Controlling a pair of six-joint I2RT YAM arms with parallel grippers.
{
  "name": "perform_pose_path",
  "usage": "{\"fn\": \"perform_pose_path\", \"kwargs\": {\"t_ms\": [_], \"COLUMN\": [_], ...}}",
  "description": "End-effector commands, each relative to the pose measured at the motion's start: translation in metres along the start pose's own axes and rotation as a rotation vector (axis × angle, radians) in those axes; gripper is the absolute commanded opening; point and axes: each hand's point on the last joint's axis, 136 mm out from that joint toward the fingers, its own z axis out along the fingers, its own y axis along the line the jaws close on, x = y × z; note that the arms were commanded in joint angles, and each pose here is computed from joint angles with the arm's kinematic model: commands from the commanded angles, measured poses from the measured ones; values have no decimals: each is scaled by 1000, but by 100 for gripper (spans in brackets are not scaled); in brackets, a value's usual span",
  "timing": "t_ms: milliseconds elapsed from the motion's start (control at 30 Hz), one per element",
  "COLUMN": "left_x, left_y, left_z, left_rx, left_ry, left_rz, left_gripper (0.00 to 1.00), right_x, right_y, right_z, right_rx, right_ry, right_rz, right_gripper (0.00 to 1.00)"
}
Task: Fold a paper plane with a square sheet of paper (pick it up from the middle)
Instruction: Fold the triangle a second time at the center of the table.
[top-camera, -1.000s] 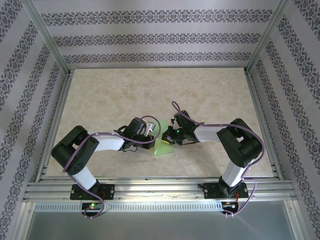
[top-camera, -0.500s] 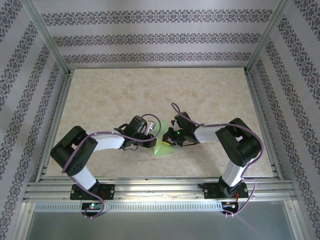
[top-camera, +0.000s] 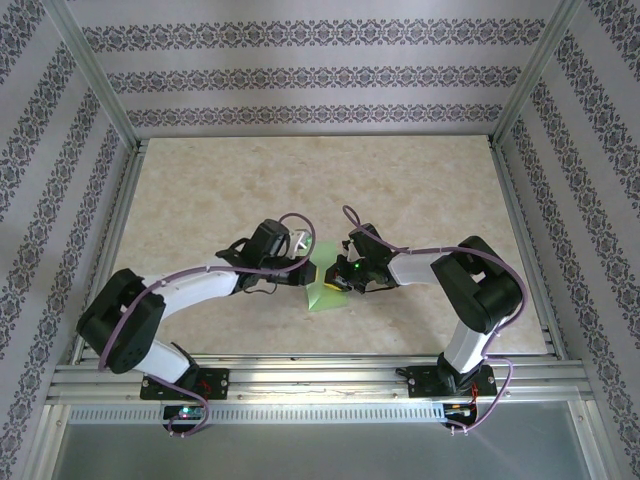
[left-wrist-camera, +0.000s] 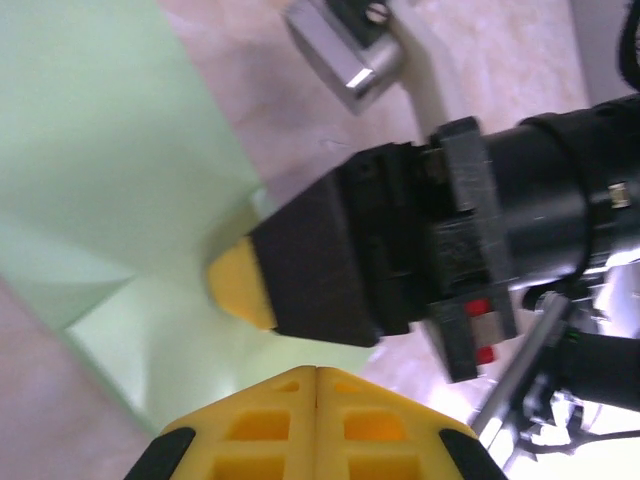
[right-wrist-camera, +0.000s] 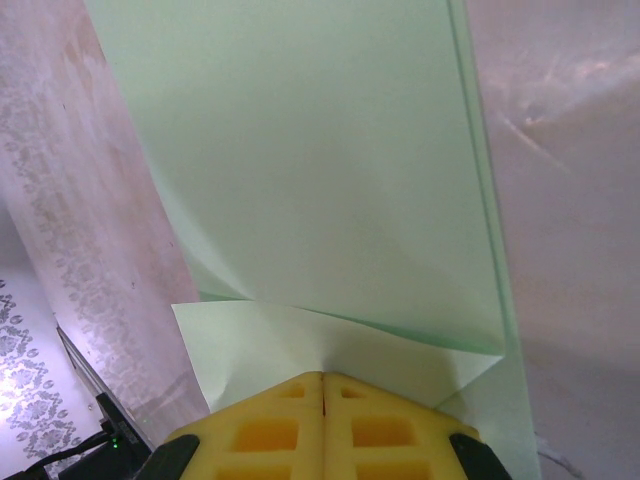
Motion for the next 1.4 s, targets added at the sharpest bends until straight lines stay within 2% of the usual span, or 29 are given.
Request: {"fn": "perform_pose_path", "kwargs": {"t_ms": [0, 167, 567, 833, 1367], "left_x": [17, 29, 46, 66, 88], "left_y": [-20, -9, 9, 30, 37], "left_z": [9, 24, 47, 53, 47], "left_rx": [93, 83, 16, -27, -21], "left_ry": [100, 125, 194, 227, 241], "left_rz": [-88, -147, -171, -196, -237], "left_gripper": [0, 0, 0, 0, 0], "right_x": [6, 6, 8, 9, 10], "right_y": [-37, -37, -38, -39, -49], "right_z": [4, 4, 4, 2, 3], "right_rx": [114, 114, 110, 112, 133], "right_ry": [7, 11, 15, 13, 16], "right_rz": [66, 70, 68, 66, 78], "right_gripper": [0, 0, 0, 0, 0]}}
